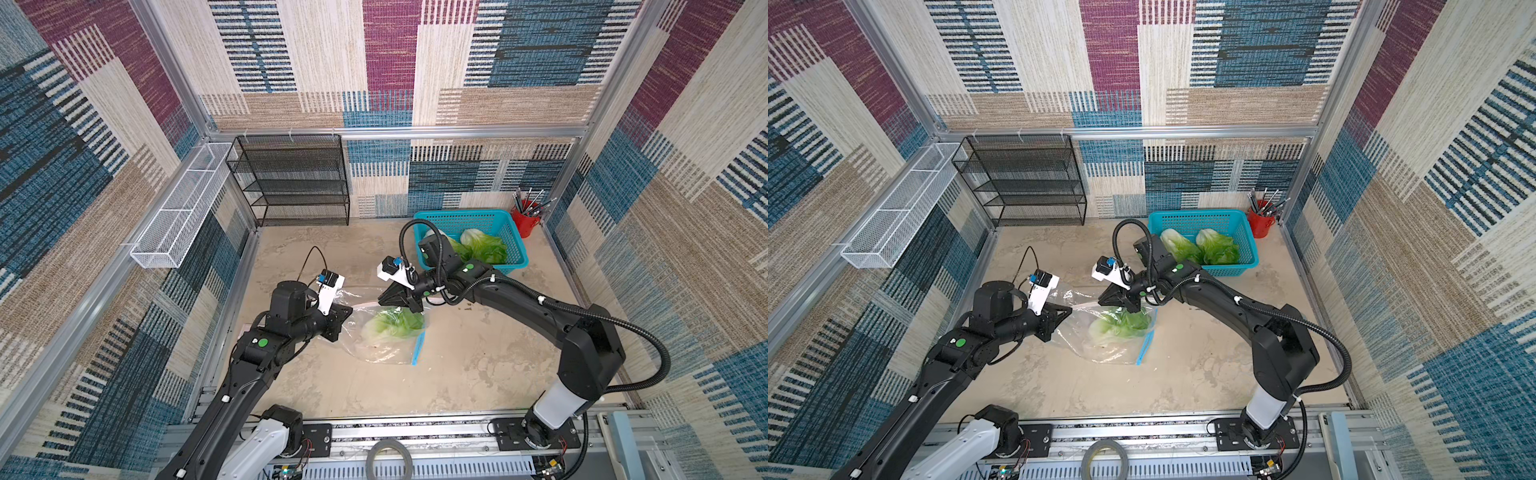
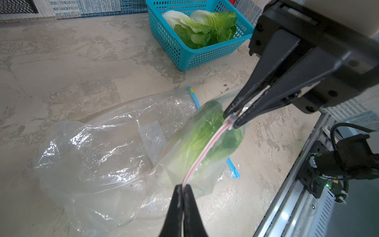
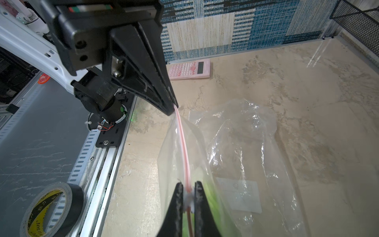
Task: Open the zip-top bag and take out the chinese cabbages
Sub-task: Unzip the zipper on the zipper food storage bag.
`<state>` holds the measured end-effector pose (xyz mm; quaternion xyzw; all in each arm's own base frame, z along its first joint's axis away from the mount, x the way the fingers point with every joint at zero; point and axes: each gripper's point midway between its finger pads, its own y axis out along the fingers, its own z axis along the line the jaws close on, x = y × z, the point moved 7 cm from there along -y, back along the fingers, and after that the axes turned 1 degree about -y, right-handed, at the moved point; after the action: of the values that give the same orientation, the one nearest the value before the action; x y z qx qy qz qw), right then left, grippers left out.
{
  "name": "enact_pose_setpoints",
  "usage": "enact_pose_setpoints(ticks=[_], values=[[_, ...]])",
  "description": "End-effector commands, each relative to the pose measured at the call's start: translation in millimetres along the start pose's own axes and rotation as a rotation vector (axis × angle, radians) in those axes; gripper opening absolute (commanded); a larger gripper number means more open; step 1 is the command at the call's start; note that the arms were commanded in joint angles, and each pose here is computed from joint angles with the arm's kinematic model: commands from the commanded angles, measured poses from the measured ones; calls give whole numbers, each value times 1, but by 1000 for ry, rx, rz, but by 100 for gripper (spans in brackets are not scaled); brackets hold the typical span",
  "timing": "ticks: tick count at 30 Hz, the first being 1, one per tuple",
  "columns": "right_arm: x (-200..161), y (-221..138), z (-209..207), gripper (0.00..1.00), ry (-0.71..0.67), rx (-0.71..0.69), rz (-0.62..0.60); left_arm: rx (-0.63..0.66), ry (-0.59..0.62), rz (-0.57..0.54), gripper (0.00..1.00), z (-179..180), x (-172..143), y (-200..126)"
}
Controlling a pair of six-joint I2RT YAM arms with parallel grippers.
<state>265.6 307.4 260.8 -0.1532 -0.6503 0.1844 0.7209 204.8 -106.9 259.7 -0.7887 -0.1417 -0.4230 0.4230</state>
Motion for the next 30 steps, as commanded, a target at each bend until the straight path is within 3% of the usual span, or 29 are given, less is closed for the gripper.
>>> enact_pose_setpoints(ticks=[1, 30], values=[[-4, -7, -3, 0, 10, -69, 18, 60, -11, -14, 0, 6, 4, -1], [-36, -47, -1, 0, 86, -229, 80, 169, -25, -5, 0, 16, 4, -3]])
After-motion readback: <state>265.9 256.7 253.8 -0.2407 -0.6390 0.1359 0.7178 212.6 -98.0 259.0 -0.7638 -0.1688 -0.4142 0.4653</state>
